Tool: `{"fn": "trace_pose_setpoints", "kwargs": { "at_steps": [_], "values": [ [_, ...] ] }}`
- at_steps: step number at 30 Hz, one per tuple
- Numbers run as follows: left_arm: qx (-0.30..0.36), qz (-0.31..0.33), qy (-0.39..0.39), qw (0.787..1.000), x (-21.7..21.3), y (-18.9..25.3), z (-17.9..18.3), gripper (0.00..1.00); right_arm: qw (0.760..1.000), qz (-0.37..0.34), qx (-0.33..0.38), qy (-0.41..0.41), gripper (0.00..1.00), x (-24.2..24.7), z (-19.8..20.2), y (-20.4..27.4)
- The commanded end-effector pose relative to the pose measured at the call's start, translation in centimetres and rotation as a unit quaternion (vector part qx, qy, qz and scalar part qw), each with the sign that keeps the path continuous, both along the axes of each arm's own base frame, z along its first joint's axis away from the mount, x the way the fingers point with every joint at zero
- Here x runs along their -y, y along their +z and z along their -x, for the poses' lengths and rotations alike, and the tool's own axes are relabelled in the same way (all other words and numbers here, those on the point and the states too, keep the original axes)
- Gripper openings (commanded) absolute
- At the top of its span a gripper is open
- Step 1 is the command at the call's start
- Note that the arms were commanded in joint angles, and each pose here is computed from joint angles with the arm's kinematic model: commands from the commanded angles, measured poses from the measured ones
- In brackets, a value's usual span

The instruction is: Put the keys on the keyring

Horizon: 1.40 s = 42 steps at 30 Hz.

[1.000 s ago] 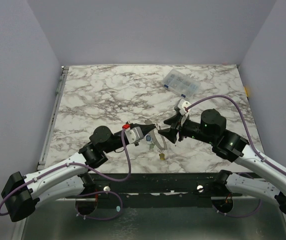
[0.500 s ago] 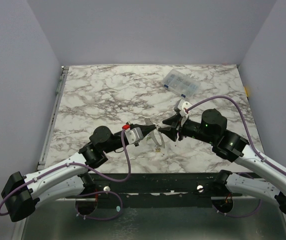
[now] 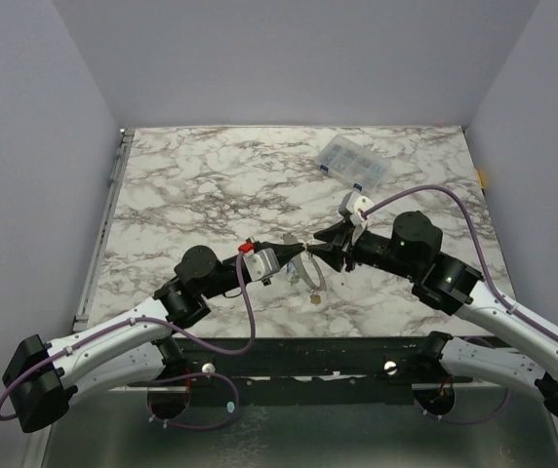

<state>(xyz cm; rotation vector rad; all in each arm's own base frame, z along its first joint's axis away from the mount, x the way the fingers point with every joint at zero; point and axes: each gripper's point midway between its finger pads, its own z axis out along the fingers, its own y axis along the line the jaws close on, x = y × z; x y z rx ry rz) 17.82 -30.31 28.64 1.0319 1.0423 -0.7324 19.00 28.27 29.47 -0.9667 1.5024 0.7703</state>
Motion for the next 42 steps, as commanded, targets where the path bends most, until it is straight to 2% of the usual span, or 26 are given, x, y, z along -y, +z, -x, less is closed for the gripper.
{"fn": "trace_pose_setpoints", "kwargs": {
  "at_steps": [1,5,10,13,16,19,22,29,31,37,42],
  "values": [
    [0.016,0.02,-0.008,1.0,0.0,1.1,0.3,0.0,1.0,-0.005,0.006,0.004,0.39,-0.4,0.0,0.1],
    [0.016,0.019,-0.01,1.0,0.0,1.0,0.3,0.0,1.0,-0.003,0.005,-0.003,0.37,-0.3,-0.3,-0.3],
    [0.016,0.019,-0.012,1.0,0.0,1.1,0.4,0.0,1.0,0.003,0.001,-0.016,0.24,-0.1,-0.7,-0.9],
    [0.017,0.02,-0.012,1.0,0.0,1.2,0.4,0.0,1.0,0.005,0.0,-0.012,0.23,-0.1,-0.6,-1.1],
    [0.018,0.021,-0.011,1.0,0.0,1.2,0.4,0.0,1.0,0.004,0.001,-0.011,0.17,-0.1,-0.5,-1.1],
    [0.018,0.021,-0.012,1.0,-0.1,1.2,0.5,0.0,1.0,0.004,0.001,-0.014,0.17,0.0,-0.6,-1.2],
    [0.02,0.022,-0.015,0.999,-0.1,1.3,0.6,0.0,1.0,0.007,0.0,-0.016,0.27,0.2,-0.5,-1.3],
    [0.03,0.02,-0.045,0.998,0.1,1.5,1.8,0.0,0.999,0.024,0.025,0.006,0.7,0.9,0.5,-0.8],
    [0.035,0.02,-0.06,0.997,0.3,1.5,2.3,0.0,0.999,0.042,0.017,0.027,0.78,0.7,1.0,-1.4],
    [0.062,0.022,-0.099,0.993,0.4,1.4,3.9,0.0,0.994,0.089,-0.01,0.062,0.83,0.5,2.0,-3.0],
    [0.072,0.024,-0.096,0.993,0.2,1.6,3.9,0.0,0.996,0.052,0.039,0.062,0.83,1.8,3.0,-1.2]
  ]
}}
